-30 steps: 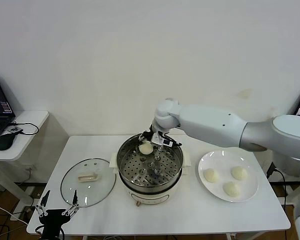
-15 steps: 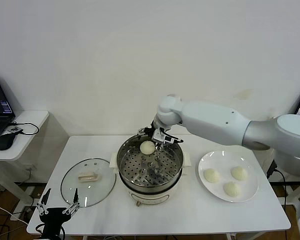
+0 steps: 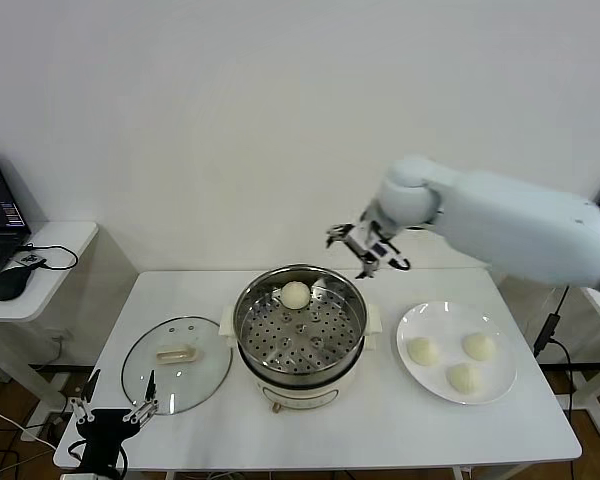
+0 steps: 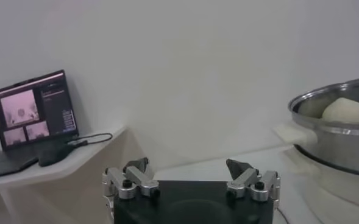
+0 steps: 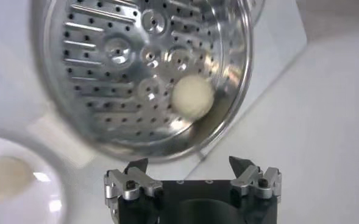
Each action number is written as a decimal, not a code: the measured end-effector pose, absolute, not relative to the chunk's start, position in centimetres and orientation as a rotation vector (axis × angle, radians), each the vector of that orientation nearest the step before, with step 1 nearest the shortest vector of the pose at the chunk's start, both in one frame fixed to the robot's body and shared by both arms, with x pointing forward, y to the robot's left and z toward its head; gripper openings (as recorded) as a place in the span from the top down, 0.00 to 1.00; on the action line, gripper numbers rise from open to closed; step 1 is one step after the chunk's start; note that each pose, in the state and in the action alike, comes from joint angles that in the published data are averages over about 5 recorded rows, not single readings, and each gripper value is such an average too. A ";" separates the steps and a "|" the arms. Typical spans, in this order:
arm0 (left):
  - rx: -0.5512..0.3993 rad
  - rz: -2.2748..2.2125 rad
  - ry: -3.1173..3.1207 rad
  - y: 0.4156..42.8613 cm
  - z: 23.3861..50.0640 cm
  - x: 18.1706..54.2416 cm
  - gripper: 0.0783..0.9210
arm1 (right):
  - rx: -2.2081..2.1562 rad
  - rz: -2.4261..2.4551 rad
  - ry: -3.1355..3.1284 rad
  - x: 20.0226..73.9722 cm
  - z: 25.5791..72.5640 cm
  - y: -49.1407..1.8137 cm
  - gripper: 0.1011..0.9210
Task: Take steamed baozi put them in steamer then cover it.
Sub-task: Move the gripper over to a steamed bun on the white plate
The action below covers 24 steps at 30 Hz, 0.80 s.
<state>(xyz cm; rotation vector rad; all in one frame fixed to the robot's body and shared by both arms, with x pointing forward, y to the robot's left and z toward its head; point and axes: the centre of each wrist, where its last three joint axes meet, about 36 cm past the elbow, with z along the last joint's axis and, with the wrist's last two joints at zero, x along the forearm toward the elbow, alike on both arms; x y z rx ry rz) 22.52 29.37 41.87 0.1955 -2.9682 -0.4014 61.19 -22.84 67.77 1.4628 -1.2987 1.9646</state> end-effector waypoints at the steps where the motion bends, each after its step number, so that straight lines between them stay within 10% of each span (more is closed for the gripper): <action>1: 0.195 -0.402 -2.968 29.4 41.9 22.5 0.12 | 1.443 1.939 -1.312 60.9 67.4 -23.8 0.12; 24: 0.194 -0.424 -2.947 29.4 41.8 22.0 0.12 | 1.268 1.543 -1.360 56.7 53.1 -34.4 0.12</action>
